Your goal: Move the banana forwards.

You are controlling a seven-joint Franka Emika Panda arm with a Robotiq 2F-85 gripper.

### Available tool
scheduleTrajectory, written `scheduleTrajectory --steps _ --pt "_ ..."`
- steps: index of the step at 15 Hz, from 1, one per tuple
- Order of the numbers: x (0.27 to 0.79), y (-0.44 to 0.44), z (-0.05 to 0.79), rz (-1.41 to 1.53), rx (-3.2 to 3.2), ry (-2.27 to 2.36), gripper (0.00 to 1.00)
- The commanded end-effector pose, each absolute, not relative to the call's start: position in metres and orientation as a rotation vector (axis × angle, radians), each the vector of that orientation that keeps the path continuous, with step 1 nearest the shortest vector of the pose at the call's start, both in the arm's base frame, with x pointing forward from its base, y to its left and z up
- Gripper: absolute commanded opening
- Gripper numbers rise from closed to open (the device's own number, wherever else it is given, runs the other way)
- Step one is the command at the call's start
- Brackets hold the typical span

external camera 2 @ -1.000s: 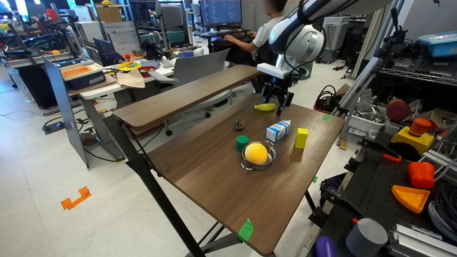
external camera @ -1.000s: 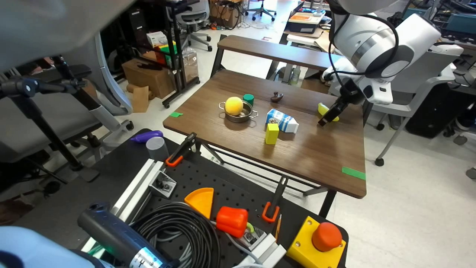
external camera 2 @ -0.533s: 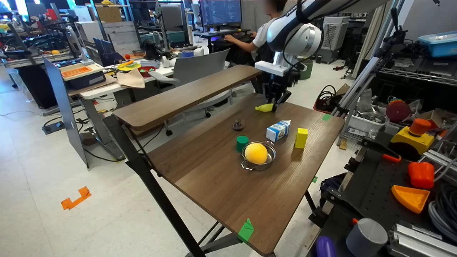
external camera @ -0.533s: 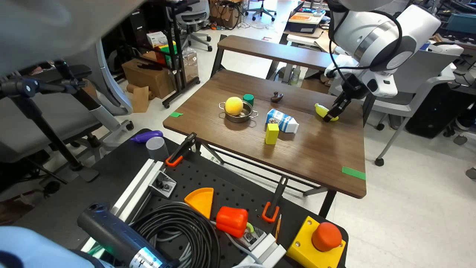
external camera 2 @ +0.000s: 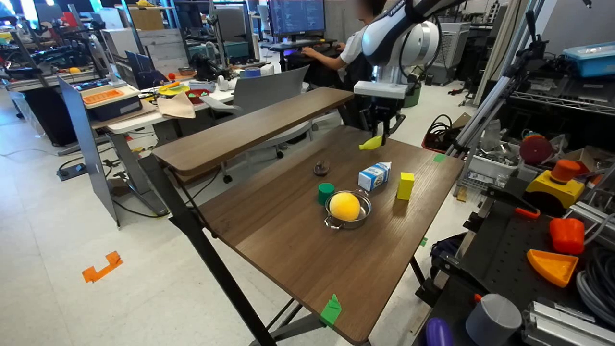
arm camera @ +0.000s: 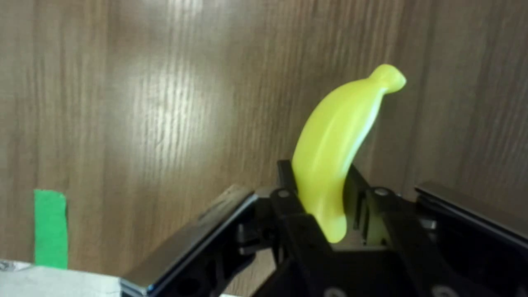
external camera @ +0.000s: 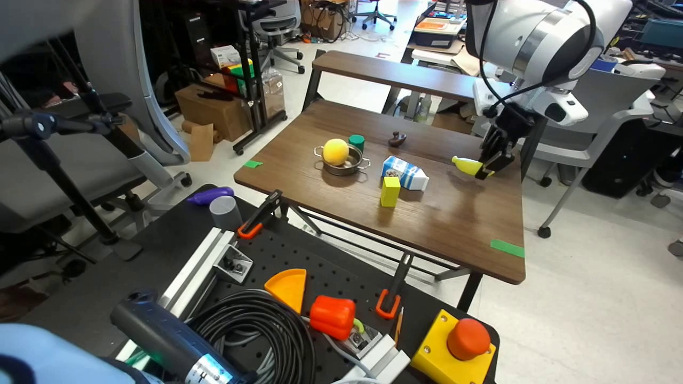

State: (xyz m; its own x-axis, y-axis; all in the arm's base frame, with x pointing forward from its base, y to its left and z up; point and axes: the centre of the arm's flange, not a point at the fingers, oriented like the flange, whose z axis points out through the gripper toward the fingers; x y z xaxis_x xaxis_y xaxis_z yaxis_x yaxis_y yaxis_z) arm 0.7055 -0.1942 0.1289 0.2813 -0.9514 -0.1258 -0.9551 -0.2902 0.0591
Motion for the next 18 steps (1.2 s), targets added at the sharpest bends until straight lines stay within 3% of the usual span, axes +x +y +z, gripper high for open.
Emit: scheduleTrajectory --steps 1,9,18 --pt "0.641 -0.188 0.173 0.218 -2.728 1.668 0.07" --pt "0.588 -0.185 0.191 0.172 -3.173 1.188 0.07" --pt "0.572 -0.109 0.147 -0.138 -3.392 0.516 0.07"
